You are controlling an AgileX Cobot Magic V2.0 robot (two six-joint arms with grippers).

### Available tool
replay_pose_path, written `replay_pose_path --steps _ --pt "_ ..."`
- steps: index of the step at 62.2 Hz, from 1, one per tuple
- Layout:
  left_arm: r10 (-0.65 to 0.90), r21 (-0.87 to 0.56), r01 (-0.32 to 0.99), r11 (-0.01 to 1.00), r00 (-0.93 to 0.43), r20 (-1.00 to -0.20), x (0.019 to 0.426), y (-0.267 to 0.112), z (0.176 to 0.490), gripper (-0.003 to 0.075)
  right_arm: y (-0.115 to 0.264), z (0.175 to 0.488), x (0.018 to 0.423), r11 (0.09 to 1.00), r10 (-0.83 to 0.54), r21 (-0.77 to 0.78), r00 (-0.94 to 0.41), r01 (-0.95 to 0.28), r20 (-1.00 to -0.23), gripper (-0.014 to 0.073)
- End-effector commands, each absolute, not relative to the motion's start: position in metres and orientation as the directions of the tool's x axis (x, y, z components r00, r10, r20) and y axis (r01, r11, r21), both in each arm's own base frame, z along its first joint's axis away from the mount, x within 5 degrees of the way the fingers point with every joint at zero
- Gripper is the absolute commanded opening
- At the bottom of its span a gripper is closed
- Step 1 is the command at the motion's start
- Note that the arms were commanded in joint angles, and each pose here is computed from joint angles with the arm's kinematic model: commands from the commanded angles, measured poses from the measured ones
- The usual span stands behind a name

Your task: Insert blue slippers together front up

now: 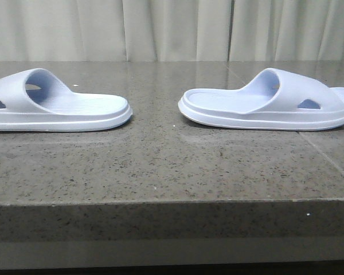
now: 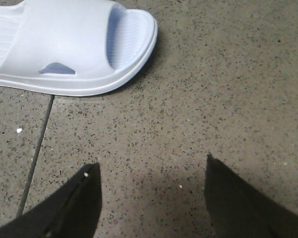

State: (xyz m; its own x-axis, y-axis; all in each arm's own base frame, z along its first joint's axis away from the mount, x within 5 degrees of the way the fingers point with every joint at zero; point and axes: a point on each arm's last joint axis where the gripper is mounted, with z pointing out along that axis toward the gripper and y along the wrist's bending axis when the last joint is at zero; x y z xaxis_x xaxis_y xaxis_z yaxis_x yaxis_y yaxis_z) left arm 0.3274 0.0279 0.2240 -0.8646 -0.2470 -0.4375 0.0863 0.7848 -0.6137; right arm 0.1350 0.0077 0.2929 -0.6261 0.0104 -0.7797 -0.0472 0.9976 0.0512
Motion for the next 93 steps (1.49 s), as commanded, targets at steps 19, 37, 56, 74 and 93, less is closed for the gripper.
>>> replay_pose_path --steps 19,37,56,74,93 --pt "-0.171 -0.603 0.128 0.787 -0.894 -0.414 0.323 0.019 0.222 0.0055 0.006 0.307 0.139 0.998 0.005 0.036 -0.559 -0.046 -0.829 0.0476" --pt "-0.158 -0.646 0.169 0.744 -0.896 -0.416 0.321 0.014 0.236 -0.0020 0.006 0.307 0.139 0.998 0.005 0.036 -0.559 -0.046 -0.829 0.0476" --pt "-0.168 -0.668 0.293 0.684 -0.828 -0.535 0.308 0.003 0.293 -0.0020 0.006 0.307 0.139 0.998 0.005 0.036 -0.557 -0.046 -0.830 0.0476" --pt "-0.193 -0.630 0.389 0.673 -0.730 -0.656 0.270 -0.009 0.340 -0.0020 0.007 0.307 0.139 0.998 0.005 0.037 -0.558 -0.046 -0.830 0.0476" --pt "-0.316 -0.682 0.445 0.581 -0.648 -0.693 0.224 -0.025 0.339 -0.0020 0.007 0.307 0.139 0.998 0.010 0.043 -0.558 -0.046 -0.830 0.0476"
